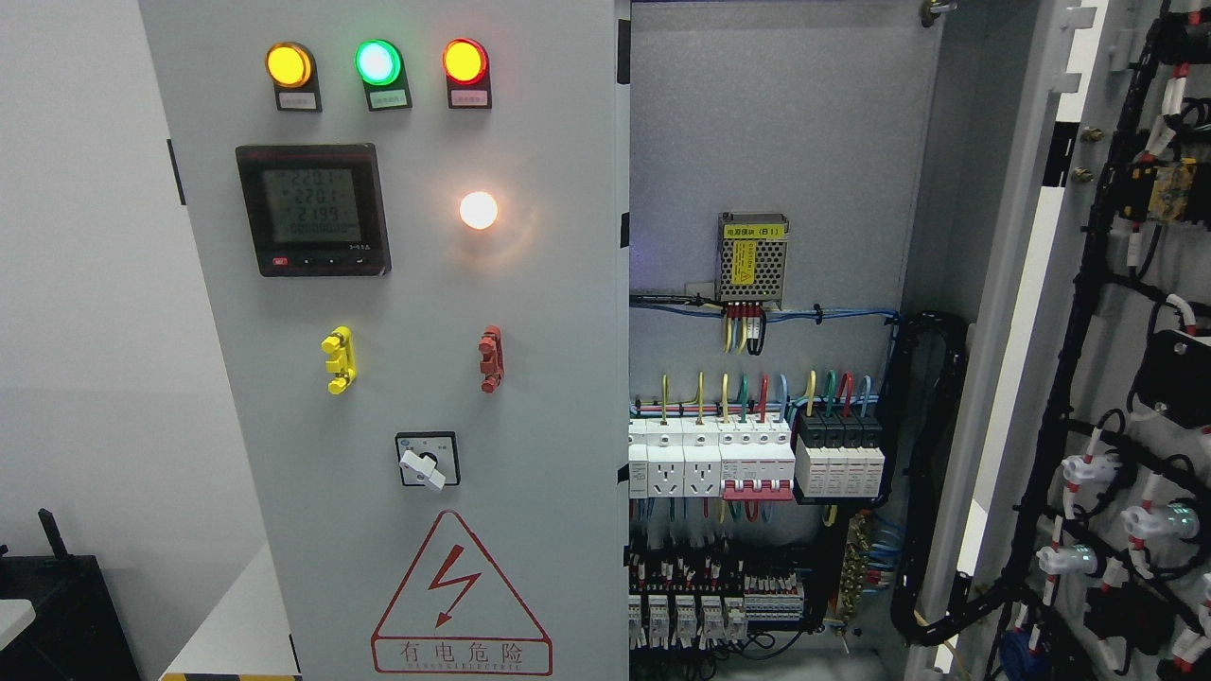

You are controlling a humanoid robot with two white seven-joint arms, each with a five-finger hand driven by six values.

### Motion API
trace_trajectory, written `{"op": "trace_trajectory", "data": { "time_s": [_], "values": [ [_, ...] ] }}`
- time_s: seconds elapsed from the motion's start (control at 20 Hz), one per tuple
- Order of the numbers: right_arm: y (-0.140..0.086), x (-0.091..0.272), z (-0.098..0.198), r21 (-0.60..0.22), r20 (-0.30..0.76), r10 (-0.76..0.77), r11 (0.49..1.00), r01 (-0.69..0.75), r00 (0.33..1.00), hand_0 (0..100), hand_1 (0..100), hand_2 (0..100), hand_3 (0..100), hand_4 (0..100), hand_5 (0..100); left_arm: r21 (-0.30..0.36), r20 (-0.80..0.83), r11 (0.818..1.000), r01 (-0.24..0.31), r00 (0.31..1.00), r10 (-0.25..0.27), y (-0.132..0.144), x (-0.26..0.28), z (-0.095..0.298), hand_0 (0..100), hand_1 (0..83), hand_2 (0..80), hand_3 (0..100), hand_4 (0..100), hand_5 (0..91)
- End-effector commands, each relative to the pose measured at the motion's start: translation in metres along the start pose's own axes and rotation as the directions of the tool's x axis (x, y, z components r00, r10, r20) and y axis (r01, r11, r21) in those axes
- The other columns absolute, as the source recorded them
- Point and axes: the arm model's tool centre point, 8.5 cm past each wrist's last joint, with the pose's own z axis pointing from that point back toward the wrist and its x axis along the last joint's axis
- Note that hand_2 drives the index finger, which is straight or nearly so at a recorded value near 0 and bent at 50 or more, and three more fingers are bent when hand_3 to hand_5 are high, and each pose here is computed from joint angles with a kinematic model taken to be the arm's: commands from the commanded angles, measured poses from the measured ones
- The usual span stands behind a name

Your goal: Open door with both hands

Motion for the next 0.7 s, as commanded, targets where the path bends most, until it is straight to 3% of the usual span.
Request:
{"op": "trace_trajectory", "data": {
  "time_s": [0.0,0.15,0.4,0.65],
  "values": [
    [0.017,0.112,0.055,0.131,0.367,0.085,0.981,-0.142,0.926,11,0,0,0,0,0,-0.007,0.03,0.997,-0.075,0.997,0.075,-0.007,0.005,-0.002,0,0.0,0.0,0,3,0.0],
    [0.019,0.126,0.062,0.142,0.423,0.088,0.976,-0.162,0.902,11,0,0,0,0,0,-0.002,0.057,0.993,-0.119,0.991,0.119,-0.004,0.016,-0.002,0,0.0,0.0,0,3,0.0],
    [0.039,0.144,0.075,0.21,0.481,0.083,0.956,-0.206,0.873,11,0,0,0,0,0,0.001,0.079,0.993,-0.114,0.99,0.114,0.0,0.025,-0.001,0,0.0,0.0,0,3,0.0],
    [0.051,0.171,0.068,0.232,0.548,0.082,0.941,-0.245,0.833,11,0,0,0,0,0,0.0,0.081,0.993,-0.114,0.99,0.113,-0.001,0.025,-0.002,0,0.0,0.0,0,3,0.0]
  ]
}}
